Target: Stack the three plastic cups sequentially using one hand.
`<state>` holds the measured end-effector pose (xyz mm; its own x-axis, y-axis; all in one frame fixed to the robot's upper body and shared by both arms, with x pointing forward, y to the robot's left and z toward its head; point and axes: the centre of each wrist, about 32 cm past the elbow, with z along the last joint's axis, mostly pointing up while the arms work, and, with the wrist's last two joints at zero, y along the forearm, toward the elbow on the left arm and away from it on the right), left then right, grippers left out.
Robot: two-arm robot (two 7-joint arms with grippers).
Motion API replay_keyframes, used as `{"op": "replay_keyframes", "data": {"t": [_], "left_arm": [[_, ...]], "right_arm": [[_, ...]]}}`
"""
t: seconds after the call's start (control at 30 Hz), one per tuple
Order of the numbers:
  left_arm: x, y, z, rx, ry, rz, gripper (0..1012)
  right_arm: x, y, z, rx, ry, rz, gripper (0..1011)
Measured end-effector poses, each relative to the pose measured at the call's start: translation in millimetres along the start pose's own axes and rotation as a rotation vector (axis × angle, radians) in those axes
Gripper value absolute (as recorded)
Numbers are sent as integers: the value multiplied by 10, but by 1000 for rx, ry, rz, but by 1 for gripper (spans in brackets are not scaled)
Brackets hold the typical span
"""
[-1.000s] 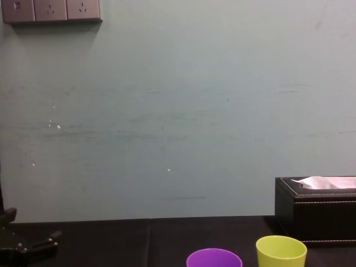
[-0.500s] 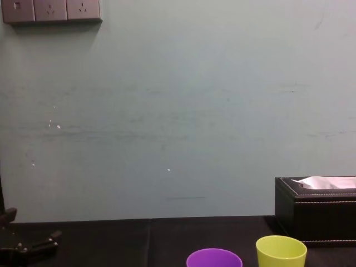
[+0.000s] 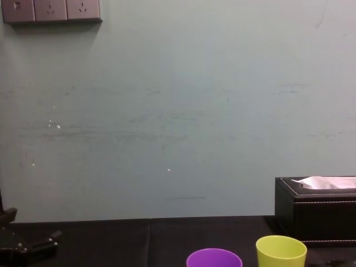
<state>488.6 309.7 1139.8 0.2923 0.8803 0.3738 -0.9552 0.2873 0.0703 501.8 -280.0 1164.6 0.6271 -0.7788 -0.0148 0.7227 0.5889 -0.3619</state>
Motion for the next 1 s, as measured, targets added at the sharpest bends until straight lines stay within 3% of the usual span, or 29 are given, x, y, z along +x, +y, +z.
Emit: {"op": "replay_keyframes", "data": {"t": [1.0], "left_arm": [[0, 0, 0, 0, 0, 0, 1000]], "right_arm": [[-15, 159, 64, -1, -21, -17, 1000]]}}
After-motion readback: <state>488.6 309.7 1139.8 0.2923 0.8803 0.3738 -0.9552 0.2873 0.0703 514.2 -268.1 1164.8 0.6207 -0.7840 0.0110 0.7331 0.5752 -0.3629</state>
